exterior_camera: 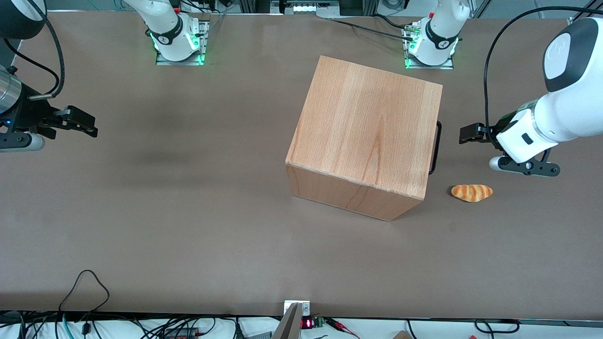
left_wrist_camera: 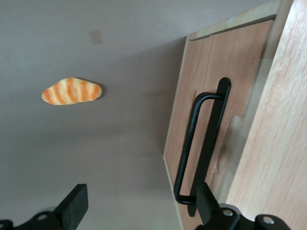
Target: Open top drawer with left arm
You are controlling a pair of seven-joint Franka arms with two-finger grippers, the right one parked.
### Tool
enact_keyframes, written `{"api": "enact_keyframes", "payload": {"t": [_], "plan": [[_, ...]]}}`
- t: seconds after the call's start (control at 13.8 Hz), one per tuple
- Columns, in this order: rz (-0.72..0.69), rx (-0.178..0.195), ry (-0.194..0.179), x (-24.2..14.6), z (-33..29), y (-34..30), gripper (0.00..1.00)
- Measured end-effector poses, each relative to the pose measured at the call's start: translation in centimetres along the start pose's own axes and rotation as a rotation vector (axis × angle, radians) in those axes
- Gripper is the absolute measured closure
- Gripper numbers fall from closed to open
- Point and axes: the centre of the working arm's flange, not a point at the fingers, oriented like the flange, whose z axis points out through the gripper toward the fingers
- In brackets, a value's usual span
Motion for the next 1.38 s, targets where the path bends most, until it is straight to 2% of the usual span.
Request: {"api": "enact_keyframes", "payload": {"t": [0.14,0.36,0.8,0.87,1.09,1.38], "plan": [[-0.007,-0.021,-0.013,0.4,0.7,-0.3,0.00],[-0.004,-0.029,-0.051,1.5,2.9,-1.0,0.00],[0.059,-0.042,-0.091,2.7,5.4,-1.7,0.00],[0.067,-0.056,-0.099,3.0,5.9,-1.7,0.00],[0.078,-0.127,-0.121,3.8,7.7,-1.3,0.00],[0.099,-0.139,-0.129,4.0,8.3,-1.4,0.00]]}}
